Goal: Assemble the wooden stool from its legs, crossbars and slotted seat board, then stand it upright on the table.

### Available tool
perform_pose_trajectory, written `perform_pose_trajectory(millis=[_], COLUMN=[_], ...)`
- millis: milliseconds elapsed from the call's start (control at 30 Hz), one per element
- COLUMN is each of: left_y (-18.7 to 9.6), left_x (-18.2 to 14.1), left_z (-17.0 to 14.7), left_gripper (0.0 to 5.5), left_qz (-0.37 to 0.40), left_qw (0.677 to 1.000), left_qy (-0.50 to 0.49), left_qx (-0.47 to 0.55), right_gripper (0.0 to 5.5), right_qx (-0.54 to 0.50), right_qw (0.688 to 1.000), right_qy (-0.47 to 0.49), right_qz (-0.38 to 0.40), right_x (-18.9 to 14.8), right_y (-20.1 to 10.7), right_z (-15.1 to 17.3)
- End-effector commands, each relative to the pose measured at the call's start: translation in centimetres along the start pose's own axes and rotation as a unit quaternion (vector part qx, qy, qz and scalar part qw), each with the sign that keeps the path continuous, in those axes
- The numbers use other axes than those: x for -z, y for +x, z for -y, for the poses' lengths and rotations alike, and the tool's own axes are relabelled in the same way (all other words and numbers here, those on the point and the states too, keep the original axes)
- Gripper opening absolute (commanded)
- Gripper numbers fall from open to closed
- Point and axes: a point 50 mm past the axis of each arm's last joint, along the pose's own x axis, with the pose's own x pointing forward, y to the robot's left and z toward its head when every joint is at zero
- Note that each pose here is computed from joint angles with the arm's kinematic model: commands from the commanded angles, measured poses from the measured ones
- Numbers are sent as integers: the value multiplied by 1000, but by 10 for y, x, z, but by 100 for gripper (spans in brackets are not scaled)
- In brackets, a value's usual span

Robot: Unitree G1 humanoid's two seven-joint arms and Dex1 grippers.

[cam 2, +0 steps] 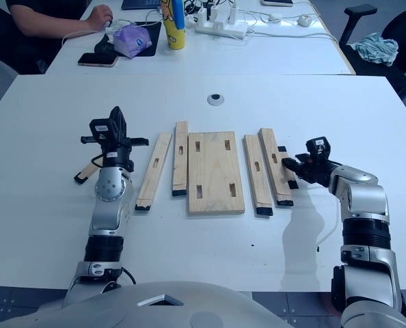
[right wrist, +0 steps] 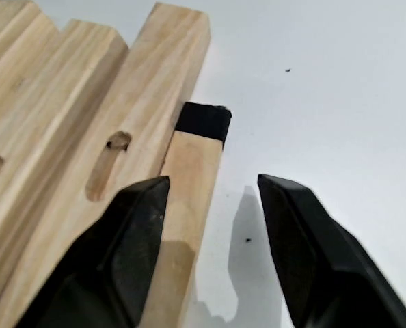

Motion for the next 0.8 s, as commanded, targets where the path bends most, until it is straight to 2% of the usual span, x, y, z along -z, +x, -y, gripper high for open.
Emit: perform_pose_trajectory(millis=[33,300,367,633,700,733,800], left_y=[-1,0,1,3,3,3,3], left_x=[2,3,2,2,2,2,2], left_z=[-3,-3,-2,-2,-1,0,4], left_gripper=[0,0,0,0,0,20,41], left_qz=[-5,-7,-6,-7,-10,-11,-13], left_qw=[1000,1000,1000,1000,1000,1000,998], left_qy=[3,3,2,-1,-11,-20,-41], left_qx=[-4,-4,-3,1,8,13,34], right_gripper=[241,241,241,134,133,133,133], right_qx=[-12,34,41,31,54,74,123], right_qw=[1000,994,994,989,990,992,992], right_qy=[-2,-81,-61,65,63,47,5], right_qz=[-18,-66,-83,-130,-113,-93,-19], right_x=[5,16,23,45,41,34,9], right_y=[-2,3,4,6,6,6,4], right_z=[-1,-4,-5,-14,-9,-4,8])
